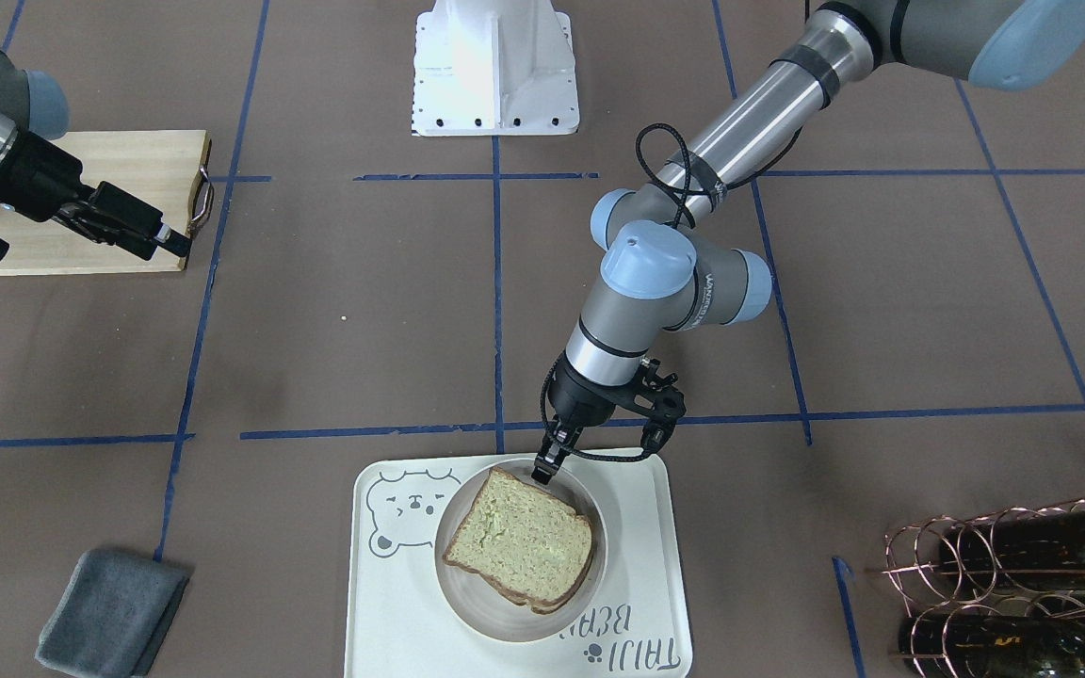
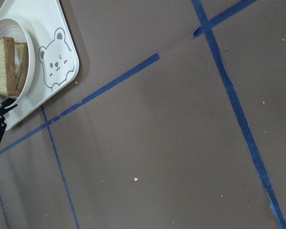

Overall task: Make sandwich and place on tray
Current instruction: 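Lower the plate onto the tray and open the left gripper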

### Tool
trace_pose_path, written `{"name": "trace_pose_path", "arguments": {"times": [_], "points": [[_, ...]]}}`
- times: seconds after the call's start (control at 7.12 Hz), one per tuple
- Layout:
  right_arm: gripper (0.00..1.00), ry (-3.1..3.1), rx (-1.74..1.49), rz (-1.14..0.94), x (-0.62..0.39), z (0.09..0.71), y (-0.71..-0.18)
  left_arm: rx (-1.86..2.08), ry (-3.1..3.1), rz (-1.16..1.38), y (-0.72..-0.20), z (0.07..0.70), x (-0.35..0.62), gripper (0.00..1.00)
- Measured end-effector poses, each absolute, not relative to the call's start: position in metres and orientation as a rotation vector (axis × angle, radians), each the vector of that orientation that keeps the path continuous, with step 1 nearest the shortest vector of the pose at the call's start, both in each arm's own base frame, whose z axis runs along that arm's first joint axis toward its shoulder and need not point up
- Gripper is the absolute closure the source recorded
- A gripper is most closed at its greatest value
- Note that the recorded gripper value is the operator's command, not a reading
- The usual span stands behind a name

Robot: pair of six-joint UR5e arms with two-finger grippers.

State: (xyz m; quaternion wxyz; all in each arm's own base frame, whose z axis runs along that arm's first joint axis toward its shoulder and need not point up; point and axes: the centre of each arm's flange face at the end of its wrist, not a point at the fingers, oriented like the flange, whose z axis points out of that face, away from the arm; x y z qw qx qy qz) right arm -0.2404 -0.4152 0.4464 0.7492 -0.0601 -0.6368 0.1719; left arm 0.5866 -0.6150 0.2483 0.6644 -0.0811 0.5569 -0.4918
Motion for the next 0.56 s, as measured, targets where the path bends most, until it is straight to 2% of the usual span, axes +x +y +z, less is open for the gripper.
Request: {"name": "trace_pose_path", "arguments": {"times": [0.14, 0.28, 0.42, 0.56], "points": [[0.00, -1.392, -0.131, 0.376, -0.2403, 0.4465, -0.4152, -0.182, 1.261, -1.110, -0.6168, 0.2498, 0.5894, 1.00], [0.00, -1.392, -0.132, 0.375, -0.2406, 0.4466, -0.4150, -0.182, 1.266, -1.108, -0.6172, 0.2510, 0.5911, 0.69], [0.00, -1.392, -0.132, 0.375, -0.2406, 0.4466, -0.4150, -0.180, 1.272, -1.102, -0.6173, 0.2513, 0.5919, 0.53], [0.00, -1.392, -0.132, 0.376, -0.2405, 0.4467, -0.4151, -0.170, 1.275, -1.088, -0.6172, 0.2509, 0.5919, 0.44]]}}
